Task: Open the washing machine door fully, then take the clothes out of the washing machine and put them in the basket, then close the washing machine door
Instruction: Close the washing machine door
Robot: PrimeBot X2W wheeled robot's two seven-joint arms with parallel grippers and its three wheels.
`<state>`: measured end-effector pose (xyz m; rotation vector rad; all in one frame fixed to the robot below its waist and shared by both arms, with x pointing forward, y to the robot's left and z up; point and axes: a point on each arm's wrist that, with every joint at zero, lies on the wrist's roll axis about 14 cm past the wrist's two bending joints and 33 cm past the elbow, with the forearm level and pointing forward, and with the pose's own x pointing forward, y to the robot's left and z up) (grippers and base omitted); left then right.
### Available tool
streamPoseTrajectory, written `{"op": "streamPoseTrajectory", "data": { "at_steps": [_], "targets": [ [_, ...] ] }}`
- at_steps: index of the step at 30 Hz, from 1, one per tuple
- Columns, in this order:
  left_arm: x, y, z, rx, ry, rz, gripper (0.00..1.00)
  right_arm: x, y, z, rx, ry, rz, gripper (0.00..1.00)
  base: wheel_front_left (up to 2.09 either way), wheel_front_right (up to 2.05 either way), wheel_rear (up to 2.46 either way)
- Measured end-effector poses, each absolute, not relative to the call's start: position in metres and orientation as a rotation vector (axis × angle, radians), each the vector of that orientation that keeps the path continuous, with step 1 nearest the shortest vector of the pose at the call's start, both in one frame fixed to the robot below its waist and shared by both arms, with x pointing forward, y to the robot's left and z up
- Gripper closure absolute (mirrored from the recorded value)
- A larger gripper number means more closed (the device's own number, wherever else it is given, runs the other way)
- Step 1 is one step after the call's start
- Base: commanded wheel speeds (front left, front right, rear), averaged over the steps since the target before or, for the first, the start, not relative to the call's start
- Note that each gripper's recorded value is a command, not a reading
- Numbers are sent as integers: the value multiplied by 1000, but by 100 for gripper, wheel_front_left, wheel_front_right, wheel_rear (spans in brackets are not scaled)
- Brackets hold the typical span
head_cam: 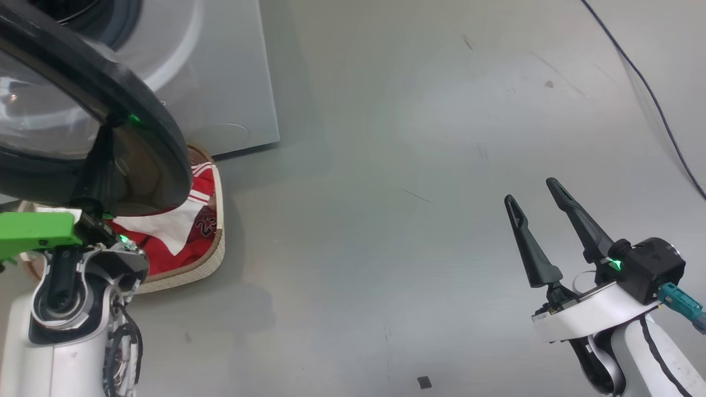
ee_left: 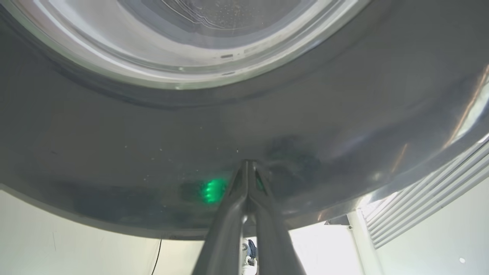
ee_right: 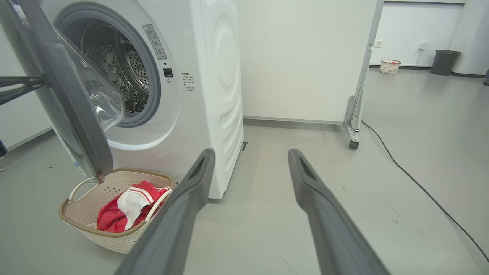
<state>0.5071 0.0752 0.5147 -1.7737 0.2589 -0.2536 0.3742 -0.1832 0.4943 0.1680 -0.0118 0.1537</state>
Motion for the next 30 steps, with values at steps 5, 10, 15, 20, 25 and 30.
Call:
{"op": "streamPoseTrajectory", "data": {
  "at_steps": [5,10,15,20,25,30],
  "targets": [
    [524,69,502,-1756,242,-187,100,366,-199,490,173,4,92,0,0,0,0],
    [543,59,500,-1754,217,-157,100,359,-213,488,169,14,39,0,0,0,0],
    [561,52,494,-1736,188,-102,100,357,-224,487,169,18,4,0,0,0,0],
    [577,49,488,-1719,162,-55,100,356,-231,484,178,28,-33,0,0,0,0],
    [590,42,481,-1719,158,-29,100,356,-237,481,180,37,-60,0,0,0,0],
    [601,33,476,-1709,173,-30,100,357,-243,479,179,42,-84,0,0,0,0]
  ]
}}
